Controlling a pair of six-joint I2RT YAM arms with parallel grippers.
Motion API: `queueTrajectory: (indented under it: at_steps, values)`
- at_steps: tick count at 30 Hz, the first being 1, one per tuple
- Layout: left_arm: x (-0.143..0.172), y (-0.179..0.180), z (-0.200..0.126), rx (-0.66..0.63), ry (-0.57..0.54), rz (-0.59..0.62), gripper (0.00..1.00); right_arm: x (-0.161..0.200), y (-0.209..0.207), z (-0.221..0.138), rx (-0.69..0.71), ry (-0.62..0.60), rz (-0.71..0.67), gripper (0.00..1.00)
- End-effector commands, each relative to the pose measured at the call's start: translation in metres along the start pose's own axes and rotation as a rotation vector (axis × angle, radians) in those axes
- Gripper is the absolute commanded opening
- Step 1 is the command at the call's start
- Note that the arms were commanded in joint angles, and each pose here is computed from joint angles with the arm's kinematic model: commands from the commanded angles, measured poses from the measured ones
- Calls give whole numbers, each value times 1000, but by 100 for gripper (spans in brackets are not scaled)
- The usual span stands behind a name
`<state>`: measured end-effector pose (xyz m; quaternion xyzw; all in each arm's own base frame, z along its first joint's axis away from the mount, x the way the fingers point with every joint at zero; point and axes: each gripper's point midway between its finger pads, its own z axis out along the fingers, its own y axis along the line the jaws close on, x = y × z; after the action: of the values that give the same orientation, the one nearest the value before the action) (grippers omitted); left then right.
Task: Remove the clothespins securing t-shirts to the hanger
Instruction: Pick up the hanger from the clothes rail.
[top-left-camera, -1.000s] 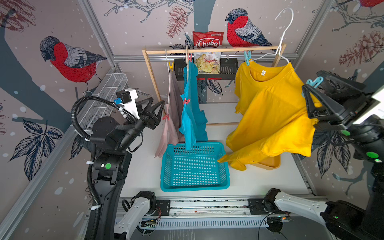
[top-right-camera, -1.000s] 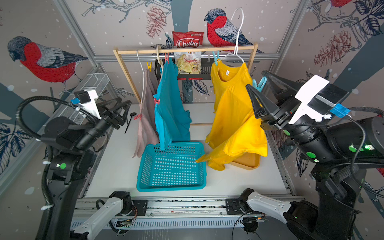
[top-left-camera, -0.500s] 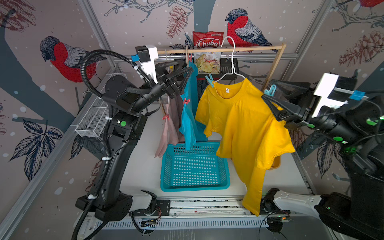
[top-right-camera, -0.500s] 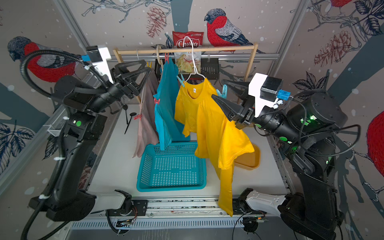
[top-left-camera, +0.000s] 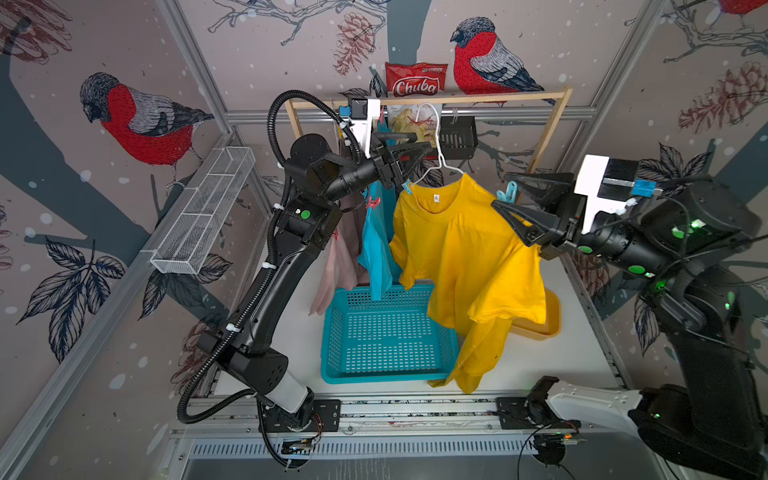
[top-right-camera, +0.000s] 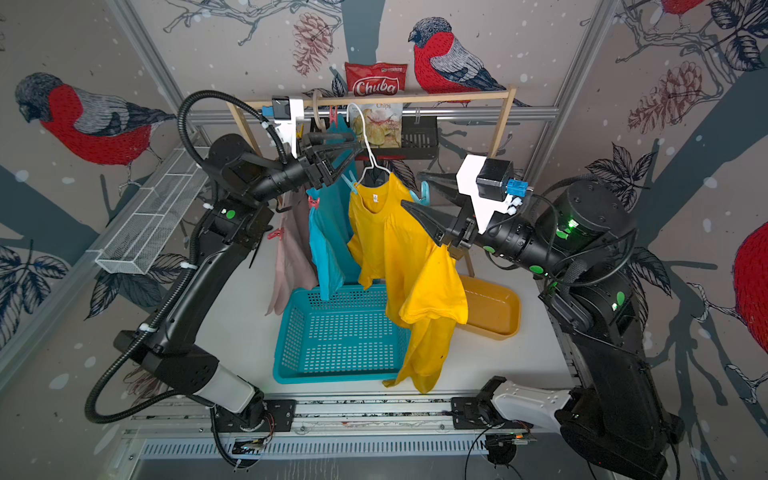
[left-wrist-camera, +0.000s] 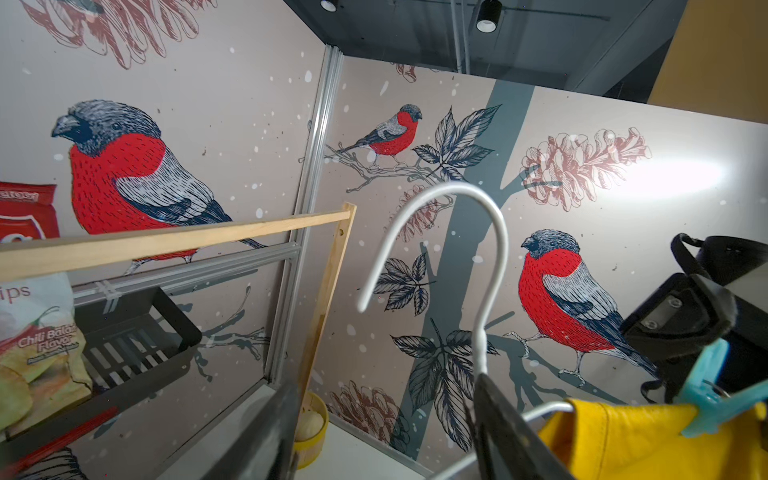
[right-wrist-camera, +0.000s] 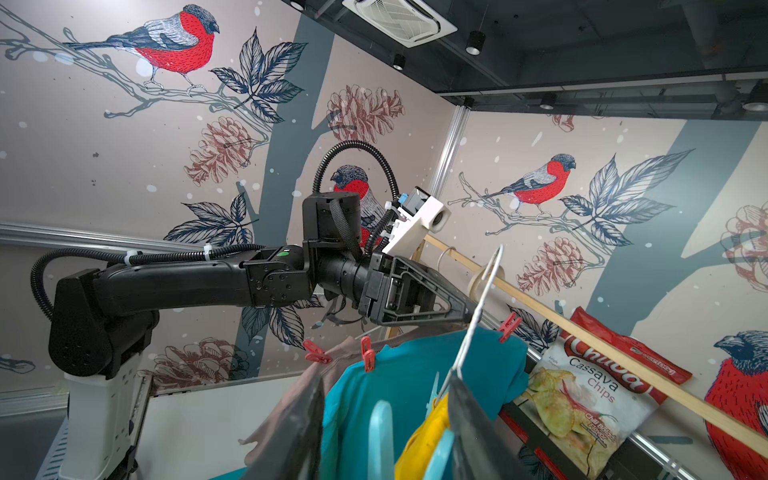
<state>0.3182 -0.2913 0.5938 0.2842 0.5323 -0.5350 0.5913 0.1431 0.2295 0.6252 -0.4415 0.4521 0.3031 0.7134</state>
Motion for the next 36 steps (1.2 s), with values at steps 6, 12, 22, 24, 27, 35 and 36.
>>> queueTrajectory:
  at_steps: [6,12,22,24,27,35,36]
  values:
    - [0,-28,4,128,-31,-7,66,-5,-8,3,41,-35,-24,0]
    - [13,-29,28,139,-9,-35,65,1,-8,6,38,-19,-17,0]
    - [25,-22,46,160,0,-96,12,9,-10,2,65,8,-11,0]
    - [21,-24,45,154,-9,-88,6,11,-12,1,84,15,-10,0]
    - [15,-26,43,138,-21,-68,2,14,-21,0,135,26,4,0]
    - [-9,-27,44,-33,-44,50,0,13,-41,-14,274,16,55,85]
    - [-13,-29,43,-48,-53,65,0,11,-42,-17,287,11,62,94]
